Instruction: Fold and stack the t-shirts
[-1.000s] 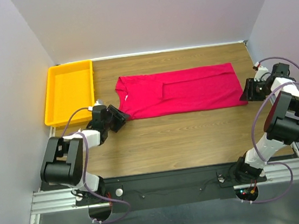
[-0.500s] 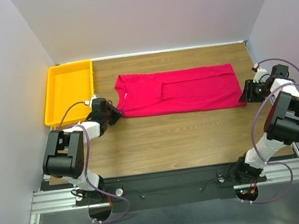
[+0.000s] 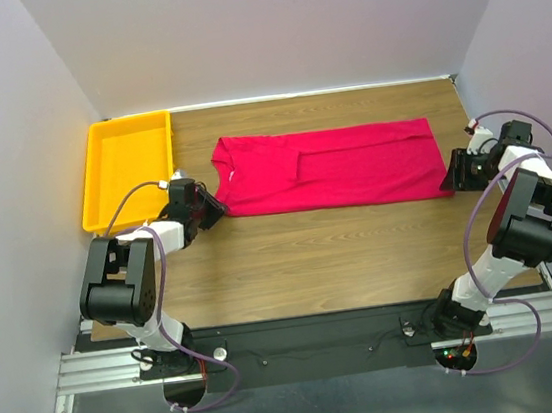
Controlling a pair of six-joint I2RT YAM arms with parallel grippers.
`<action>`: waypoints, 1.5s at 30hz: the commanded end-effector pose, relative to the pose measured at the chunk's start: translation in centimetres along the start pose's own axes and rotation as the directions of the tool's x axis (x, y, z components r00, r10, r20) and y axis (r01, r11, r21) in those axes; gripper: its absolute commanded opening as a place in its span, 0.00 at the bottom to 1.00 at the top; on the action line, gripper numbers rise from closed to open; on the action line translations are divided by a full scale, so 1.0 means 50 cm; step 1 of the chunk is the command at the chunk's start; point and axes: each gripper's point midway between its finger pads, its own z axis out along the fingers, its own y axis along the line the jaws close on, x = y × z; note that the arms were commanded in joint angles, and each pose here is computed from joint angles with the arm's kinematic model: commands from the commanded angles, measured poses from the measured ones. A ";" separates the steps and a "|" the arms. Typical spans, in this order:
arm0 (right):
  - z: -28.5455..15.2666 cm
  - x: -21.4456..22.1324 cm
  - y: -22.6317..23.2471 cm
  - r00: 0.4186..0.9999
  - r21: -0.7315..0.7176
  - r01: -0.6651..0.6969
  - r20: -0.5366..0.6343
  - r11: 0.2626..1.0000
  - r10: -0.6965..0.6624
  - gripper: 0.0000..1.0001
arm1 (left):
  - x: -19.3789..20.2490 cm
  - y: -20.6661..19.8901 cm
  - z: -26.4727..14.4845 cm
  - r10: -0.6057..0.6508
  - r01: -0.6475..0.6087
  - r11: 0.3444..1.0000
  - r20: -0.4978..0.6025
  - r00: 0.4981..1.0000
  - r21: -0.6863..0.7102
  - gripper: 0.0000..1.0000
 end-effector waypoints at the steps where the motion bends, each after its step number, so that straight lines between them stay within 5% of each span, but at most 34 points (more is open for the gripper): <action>1: -0.002 -0.042 -0.008 0.999 0.022 -0.013 0.051 1.000 0.011 0.52 | -0.032 -0.033 -0.014 0.034 -0.036 0.998 0.048 0.998 0.054 0.38; 21: 0.068 -0.025 -0.074 0.996 0.085 -0.092 -0.003 0.992 0.092 0.51 | -0.039 -0.030 -0.012 0.026 -0.030 0.998 0.057 0.998 0.064 0.36; 32: 0.060 0.012 -0.074 0.997 0.115 -0.065 -0.036 0.991 0.069 0.02 | -0.053 -0.027 0.002 0.044 -0.047 0.998 0.058 0.997 0.048 0.24; 36: 0.033 0.056 -0.077 0.997 0.175 -0.013 -0.073 0.984 0.026 0.01 | -0.062 -0.030 0.011 0.057 -0.060 0.997 0.058 0.997 0.042 0.17; 45: -0.041 0.174 -0.071 0.986 0.280 0.089 -0.159 0.956 -0.046 0.01 | -0.076 -0.047 0.030 0.100 -0.103 0.993 0.046 0.994 0.053 0.16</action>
